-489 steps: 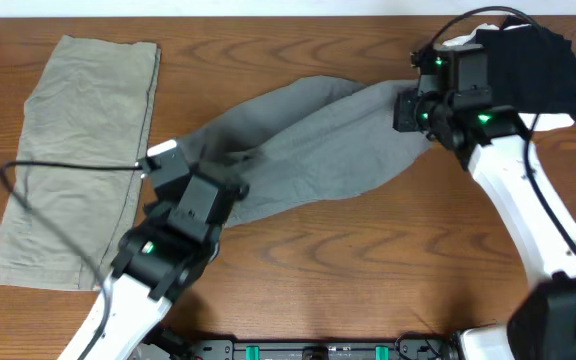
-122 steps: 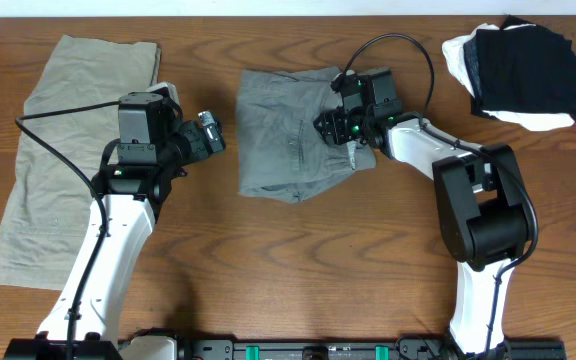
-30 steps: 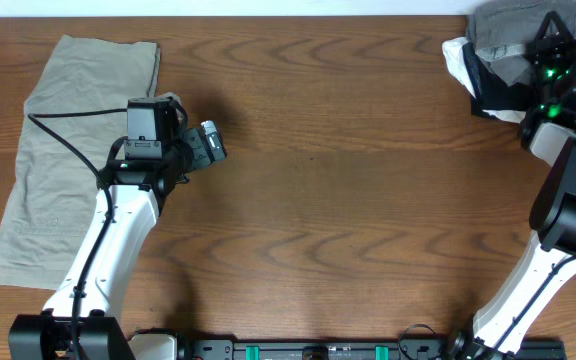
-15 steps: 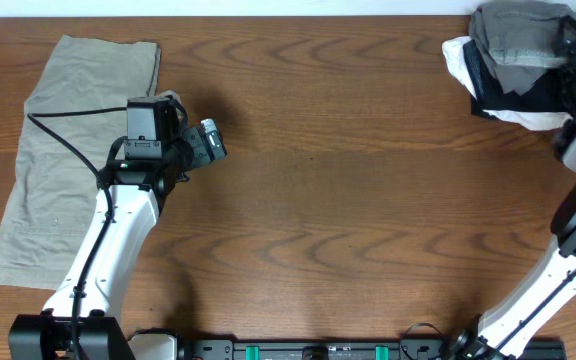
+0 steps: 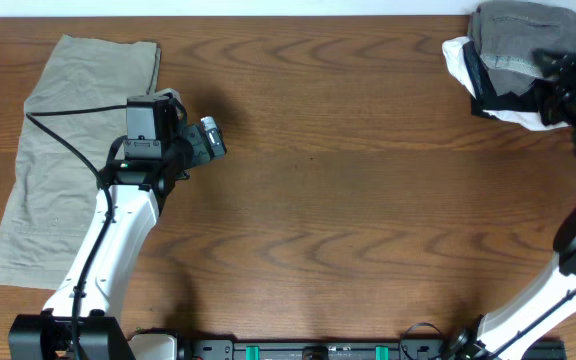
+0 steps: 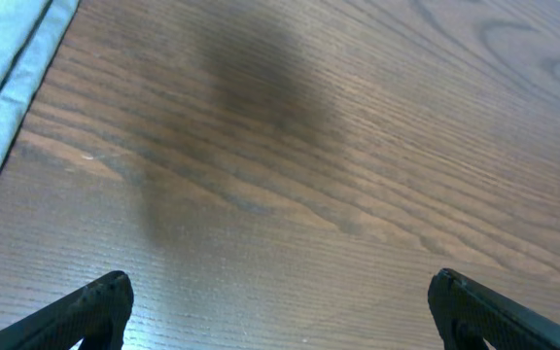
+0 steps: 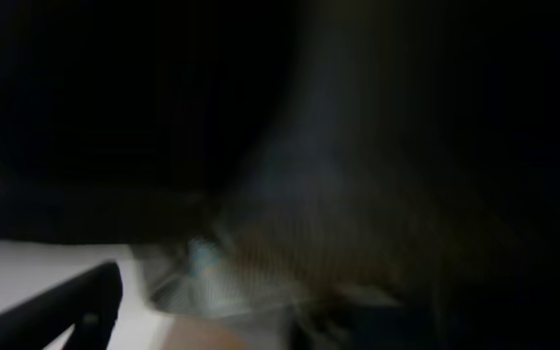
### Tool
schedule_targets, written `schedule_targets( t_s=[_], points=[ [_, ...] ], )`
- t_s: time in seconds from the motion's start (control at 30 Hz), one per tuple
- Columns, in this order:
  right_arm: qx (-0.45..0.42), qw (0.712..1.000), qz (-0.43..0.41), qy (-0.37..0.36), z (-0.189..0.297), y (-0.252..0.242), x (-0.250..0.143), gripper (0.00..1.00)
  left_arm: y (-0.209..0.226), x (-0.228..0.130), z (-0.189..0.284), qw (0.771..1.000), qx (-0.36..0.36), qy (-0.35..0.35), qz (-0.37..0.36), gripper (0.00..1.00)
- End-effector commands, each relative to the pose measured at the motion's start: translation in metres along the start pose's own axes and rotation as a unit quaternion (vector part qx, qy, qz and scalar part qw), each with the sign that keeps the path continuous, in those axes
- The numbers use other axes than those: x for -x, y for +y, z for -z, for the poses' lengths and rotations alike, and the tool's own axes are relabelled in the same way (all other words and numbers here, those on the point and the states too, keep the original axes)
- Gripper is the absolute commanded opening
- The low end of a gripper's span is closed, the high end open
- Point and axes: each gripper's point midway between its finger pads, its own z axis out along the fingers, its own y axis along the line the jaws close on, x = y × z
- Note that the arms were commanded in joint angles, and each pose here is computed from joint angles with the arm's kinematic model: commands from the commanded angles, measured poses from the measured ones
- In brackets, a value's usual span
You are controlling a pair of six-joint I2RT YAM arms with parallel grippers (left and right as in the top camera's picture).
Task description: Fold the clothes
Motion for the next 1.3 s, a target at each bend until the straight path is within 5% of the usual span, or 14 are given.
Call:
schedule_targets(
  t_s=[0.0, 0.13, 0.33, 0.57, 0.9, 1.03, 1.27],
  points=[
    [-0.119, 0.973, 0.164, -0.108, 0.043, 0.017, 0.035, 0.99, 0.002, -0.001, -0.002, 1.000, 0.007, 0.001, 0.000, 0.98],
    [-0.168, 0.952, 0.222, -0.125, 0.076, 0.036, 0.032, 0.99, 0.002, 0.001, -0.003, 1.000, 0.005, -0.002, 0.000, 0.98],
    [-0.117, 0.916, 0.366, -0.116, 0.077, 0.085, 0.021, 0.99, 0.003, 0.000, -0.007, 1.000, 0.007, 0.001, 0.000, 0.98],
    [-0.116, 0.823, 0.526, -0.179, 0.049, 0.119, 0.033, 0.99, 0.007, -0.008, -0.017, 1.000, 0.013, 0.018, 0.003, 0.98],
    [-0.111, 0.740, 0.578, -0.326, -0.011, 0.094, 0.078, 0.99, 0.007, -0.009, -0.019, 1.000, 0.014, 0.020, 0.008, 0.98],
    [-0.127, 0.747, 0.573, -0.313, -0.040, 0.058, 0.082, 0.99, 0.007, -0.009, -0.019, 1.000, 0.014, 0.020, 0.008, 0.98],
    [-0.191, 0.806, 0.523, -0.200, -0.081, -0.052, 0.065, 0.99, 0.007, -0.009, -0.019, 1.000, 0.014, 0.020, 0.008, 0.98]
  ],
)
